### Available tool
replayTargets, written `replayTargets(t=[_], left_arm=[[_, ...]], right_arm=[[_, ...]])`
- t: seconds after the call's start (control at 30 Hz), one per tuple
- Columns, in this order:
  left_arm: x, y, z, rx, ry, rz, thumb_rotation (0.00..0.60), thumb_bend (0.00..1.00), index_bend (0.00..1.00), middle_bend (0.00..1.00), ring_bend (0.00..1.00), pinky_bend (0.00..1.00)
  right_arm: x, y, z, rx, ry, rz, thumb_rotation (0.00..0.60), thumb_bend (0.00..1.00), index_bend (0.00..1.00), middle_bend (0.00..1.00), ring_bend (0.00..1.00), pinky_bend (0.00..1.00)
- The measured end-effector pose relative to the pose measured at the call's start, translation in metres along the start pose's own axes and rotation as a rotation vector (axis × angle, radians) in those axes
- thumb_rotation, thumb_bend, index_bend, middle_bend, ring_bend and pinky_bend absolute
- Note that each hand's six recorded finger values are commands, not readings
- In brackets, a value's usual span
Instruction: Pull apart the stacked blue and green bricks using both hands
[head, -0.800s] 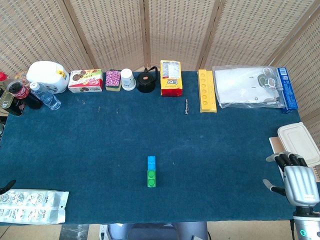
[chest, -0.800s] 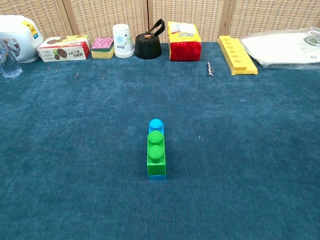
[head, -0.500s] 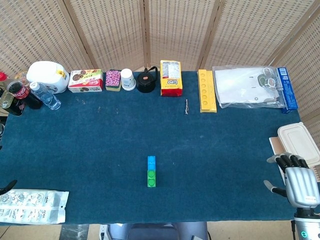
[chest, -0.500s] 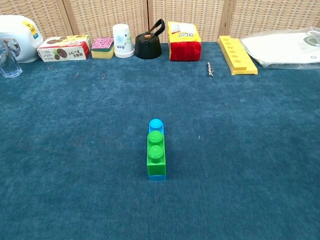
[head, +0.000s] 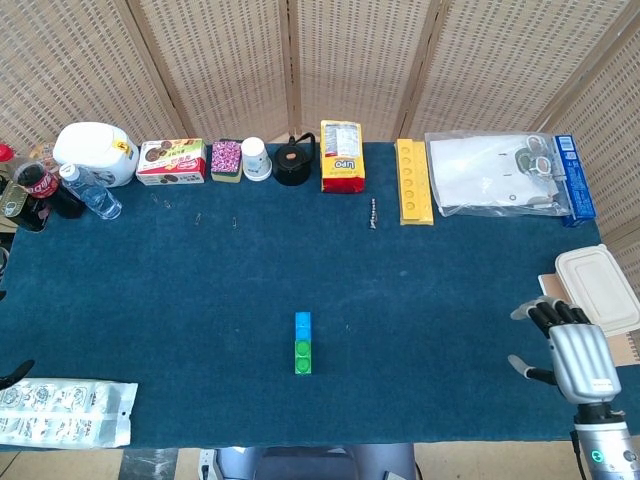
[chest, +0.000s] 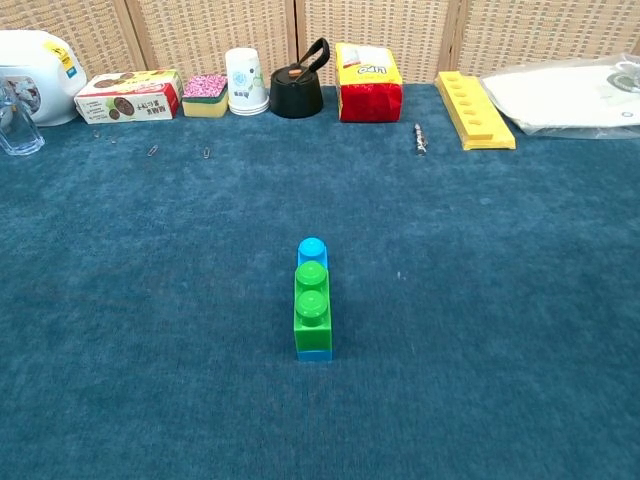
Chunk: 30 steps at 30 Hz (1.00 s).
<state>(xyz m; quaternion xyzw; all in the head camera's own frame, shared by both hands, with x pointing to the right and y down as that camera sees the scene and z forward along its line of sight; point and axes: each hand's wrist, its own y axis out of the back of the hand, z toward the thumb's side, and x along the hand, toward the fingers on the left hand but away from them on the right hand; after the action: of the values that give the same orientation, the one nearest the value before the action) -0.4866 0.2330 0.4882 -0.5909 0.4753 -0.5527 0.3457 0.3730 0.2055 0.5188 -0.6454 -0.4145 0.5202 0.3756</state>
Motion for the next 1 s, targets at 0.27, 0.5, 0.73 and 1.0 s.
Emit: replayTargets(t=[0.27, 0.5, 0.73, 1.0], left_arm=[[0.005, -0.001, 0.006, 0.009, -0.018, -0.030, 0.600, 0.16, 0.17, 0.12, 0.03, 0.11], [0.011, 0.000, 0.010, 0.035, -0.030, -0.047, 0.600, 0.16, 0.17, 0.12, 0.03, 0.11], [0.015, 0.001, 0.008, 0.062, -0.025, -0.064, 0.600, 0.16, 0.17, 0.12, 0.03, 0.11], [0.019, 0.004, 0.007, 0.081, -0.020, -0.075, 0.600, 0.16, 0.17, 0.12, 0.03, 0.11]], right_arm=[[-0.036, 0.001, 0.041, -0.095, 0.208, 0.006, 0.600, 0.09, 0.39, 0.38, 0.31, 0.35], [-0.070, -0.007, 0.106, -0.104, 0.498, 0.053, 0.600, 0.09, 0.38, 0.38, 0.32, 0.36], [-0.096, -0.033, 0.178, -0.030, 0.761, 0.145, 0.600, 0.08, 0.38, 0.38, 0.32, 0.36], [-0.104, -0.059, 0.233, 0.104, 0.955, 0.189, 0.600, 0.04, 0.37, 0.38, 0.31, 0.35]])
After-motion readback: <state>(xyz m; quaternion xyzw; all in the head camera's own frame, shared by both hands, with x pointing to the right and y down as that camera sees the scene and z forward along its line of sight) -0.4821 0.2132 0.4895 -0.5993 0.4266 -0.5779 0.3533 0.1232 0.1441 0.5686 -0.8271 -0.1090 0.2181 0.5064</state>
